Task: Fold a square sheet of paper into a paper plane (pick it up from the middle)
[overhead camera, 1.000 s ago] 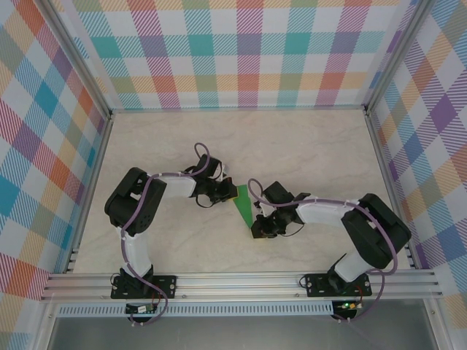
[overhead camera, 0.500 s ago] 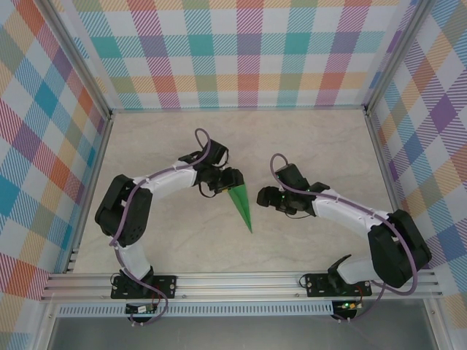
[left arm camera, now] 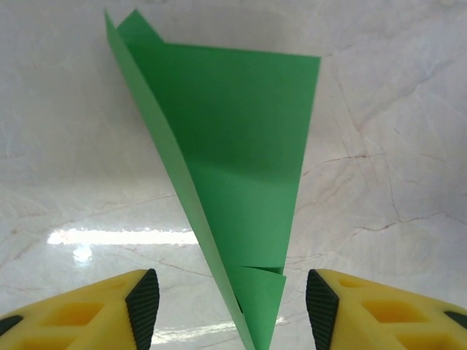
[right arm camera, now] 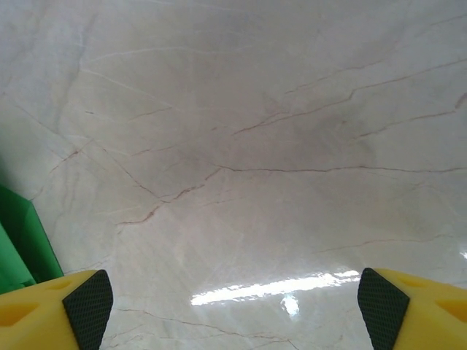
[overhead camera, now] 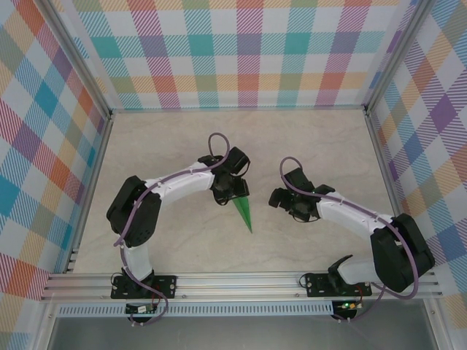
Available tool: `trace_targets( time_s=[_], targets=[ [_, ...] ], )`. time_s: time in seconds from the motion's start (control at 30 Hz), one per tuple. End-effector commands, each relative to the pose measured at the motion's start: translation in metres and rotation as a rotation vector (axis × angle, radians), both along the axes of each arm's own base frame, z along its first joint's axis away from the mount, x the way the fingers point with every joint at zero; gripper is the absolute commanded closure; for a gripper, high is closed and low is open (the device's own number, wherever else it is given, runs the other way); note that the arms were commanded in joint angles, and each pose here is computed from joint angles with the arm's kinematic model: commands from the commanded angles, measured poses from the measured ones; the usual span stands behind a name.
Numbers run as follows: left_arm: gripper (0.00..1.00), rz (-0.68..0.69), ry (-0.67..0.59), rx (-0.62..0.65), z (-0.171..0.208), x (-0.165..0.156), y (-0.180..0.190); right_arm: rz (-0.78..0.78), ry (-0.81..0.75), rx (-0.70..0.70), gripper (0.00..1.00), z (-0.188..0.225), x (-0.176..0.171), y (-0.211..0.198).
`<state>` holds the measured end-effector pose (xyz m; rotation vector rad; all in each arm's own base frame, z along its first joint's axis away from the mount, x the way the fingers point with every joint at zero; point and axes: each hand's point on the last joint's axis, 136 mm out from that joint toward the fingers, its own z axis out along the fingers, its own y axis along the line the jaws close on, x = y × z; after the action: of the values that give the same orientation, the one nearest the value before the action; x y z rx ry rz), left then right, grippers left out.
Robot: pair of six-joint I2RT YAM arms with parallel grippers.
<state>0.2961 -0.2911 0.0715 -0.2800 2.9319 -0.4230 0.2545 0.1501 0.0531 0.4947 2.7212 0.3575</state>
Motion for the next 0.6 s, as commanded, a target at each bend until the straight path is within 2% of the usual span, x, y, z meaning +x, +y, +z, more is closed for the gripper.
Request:
trace_targets(
  time_s=[0.0,0.17,0.37,0.47,0.57],
  targets=[
    [0.49,0.062,0.064,-0.021,-0.016,-0.008,-0.005,-0.04,0.009,-0.014,0.1,-0.001,-0.005,-0.009],
    [0.71,0.074,0.072,-0.017,-0.023,-0.007,-0.005,-0.059,0.018,-0.011,0.09,-0.001,-0.005,-0.011],
    [0.94,0.031,0.018,-0.072,-0.001,0.003,-0.018,-0.075,0.022,-0.002,0.09,0.004,-0.005,-0.011],
    [1.0,-0.041,-0.038,-0.147,0.023,0.011,-0.035,-0.048,0.012,0.018,0.09,0.012,0.0,-0.006],
    [1.0,-0.124,-0.099,-0.243,0.053,0.016,-0.052,-0.027,-0.009,0.029,0.09,0.023,0.006,-0.002]
  ],
)
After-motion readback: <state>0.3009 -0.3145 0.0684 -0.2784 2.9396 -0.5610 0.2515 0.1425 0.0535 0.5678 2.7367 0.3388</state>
